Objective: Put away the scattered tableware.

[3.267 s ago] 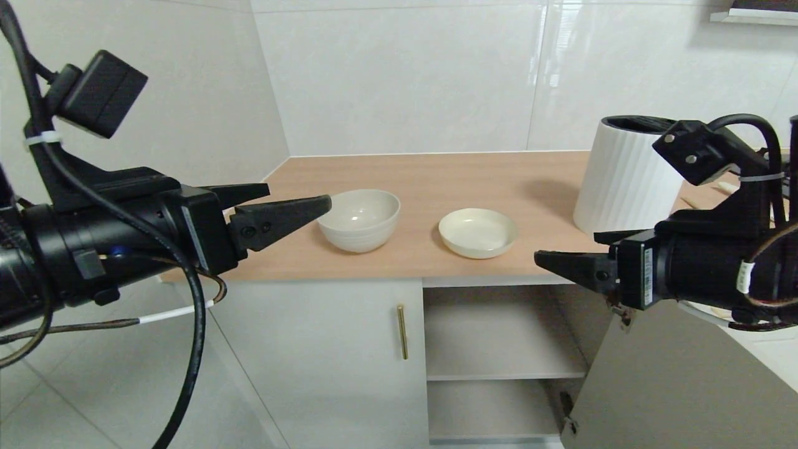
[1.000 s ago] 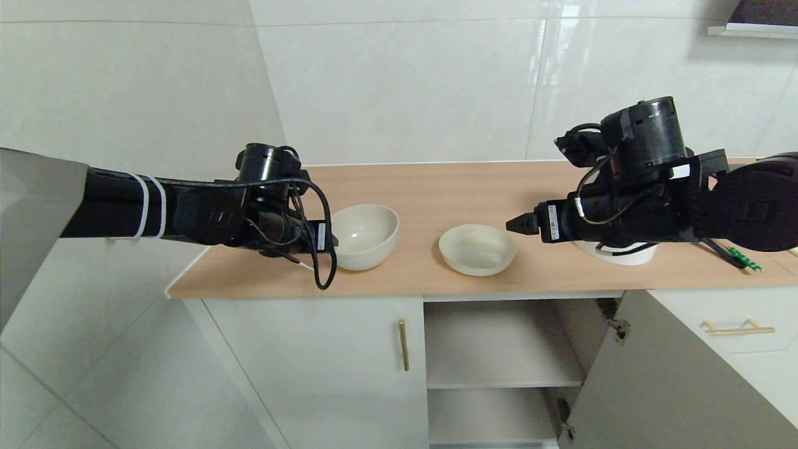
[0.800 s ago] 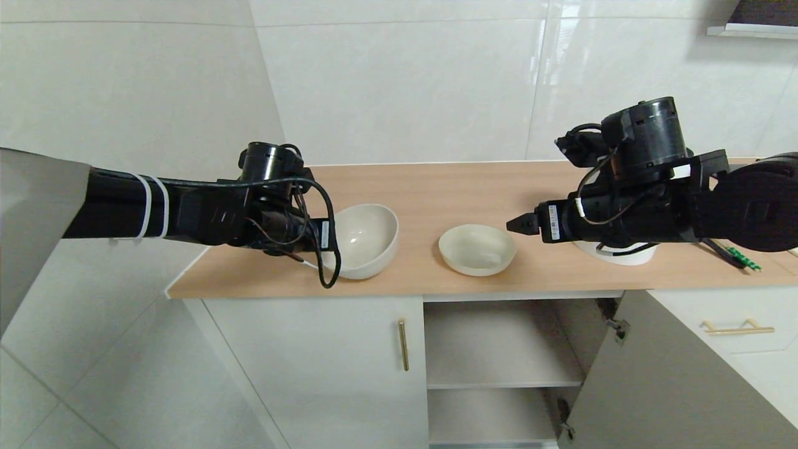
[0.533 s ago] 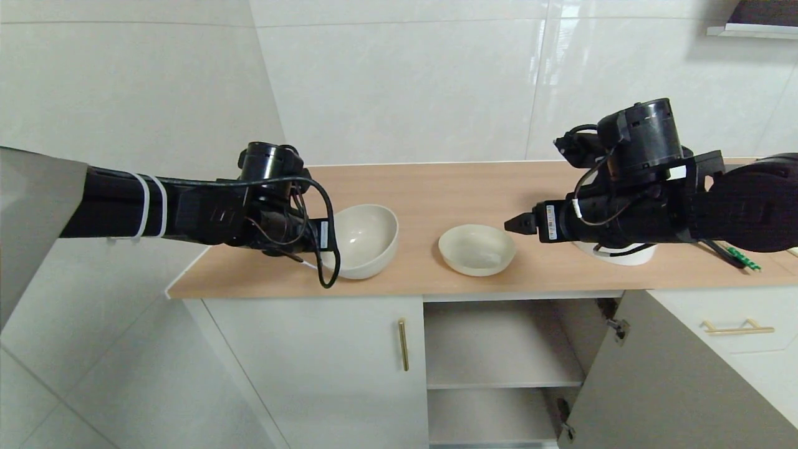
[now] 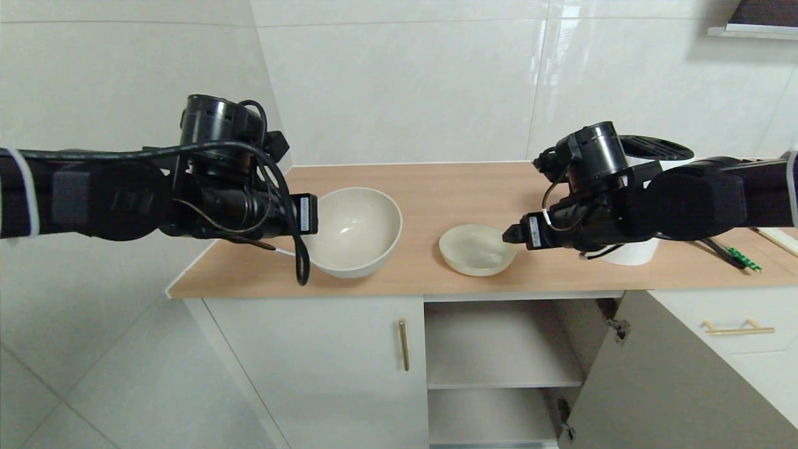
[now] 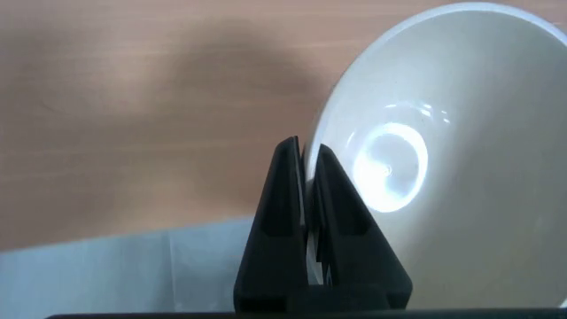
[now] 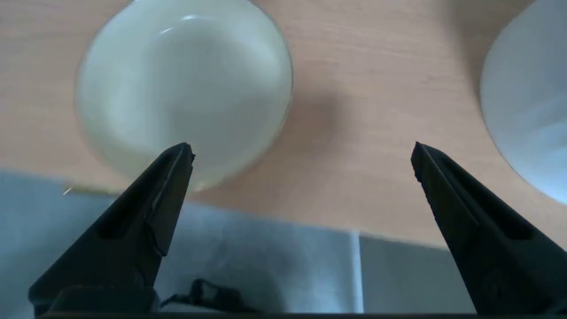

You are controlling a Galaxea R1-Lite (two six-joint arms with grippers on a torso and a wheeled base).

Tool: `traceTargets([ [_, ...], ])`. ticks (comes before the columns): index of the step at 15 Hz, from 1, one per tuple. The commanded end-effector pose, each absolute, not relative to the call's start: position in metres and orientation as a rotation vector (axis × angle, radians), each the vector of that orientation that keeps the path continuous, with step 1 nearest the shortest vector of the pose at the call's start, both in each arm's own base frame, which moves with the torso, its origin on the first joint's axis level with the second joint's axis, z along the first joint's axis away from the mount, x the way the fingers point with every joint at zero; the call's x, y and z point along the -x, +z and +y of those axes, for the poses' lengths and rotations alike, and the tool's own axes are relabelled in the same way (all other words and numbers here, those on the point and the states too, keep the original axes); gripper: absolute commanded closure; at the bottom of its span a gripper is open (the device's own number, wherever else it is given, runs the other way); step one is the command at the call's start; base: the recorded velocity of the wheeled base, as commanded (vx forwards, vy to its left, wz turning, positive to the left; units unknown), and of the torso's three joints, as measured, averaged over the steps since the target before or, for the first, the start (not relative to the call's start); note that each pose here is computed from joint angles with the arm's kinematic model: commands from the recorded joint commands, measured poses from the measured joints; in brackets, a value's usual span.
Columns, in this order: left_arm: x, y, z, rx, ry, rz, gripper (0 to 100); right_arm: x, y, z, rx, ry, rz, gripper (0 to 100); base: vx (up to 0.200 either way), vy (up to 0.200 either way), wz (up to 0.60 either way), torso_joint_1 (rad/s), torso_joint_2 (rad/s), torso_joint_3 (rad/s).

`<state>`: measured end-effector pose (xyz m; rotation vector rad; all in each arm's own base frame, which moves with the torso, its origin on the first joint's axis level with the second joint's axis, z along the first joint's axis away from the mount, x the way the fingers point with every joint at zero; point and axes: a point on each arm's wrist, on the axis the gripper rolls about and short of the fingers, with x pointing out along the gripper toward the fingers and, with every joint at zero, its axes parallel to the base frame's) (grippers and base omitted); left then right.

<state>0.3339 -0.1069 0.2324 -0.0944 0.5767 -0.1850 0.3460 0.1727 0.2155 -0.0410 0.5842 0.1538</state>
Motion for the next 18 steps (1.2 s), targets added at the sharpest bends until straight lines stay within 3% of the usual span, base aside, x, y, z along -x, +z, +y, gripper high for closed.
traceTargets([
  [1,-0.304,0.26,-0.104,0.106,-0.217,0.505,100,-0.367,0.191,0.178,0.067,0.106,0.622,0,0.0,0.0,0.0,0.0,0.0,0.0],
  [14,-0.296,0.267,-0.107,0.106,-0.236,0.485,100,-0.395,0.169,0.192,0.081,0.081,0.633,0,0.0,0.0,0.0,0.0,0.0,0.0],
  [15,-0.295,0.267,-0.108,0.105,-0.239,0.485,100,-0.396,0.168,0.194,0.081,0.083,0.632,100,0.0,0.0,0.0,0.0,0.0,0.0],
  [18,-0.294,0.267,-0.108,0.105,-0.24,0.485,100,-0.398,0.164,0.195,0.049,0.083,0.643,100,0.0,0.0,0.0,0.0,0.0,0.0],
])
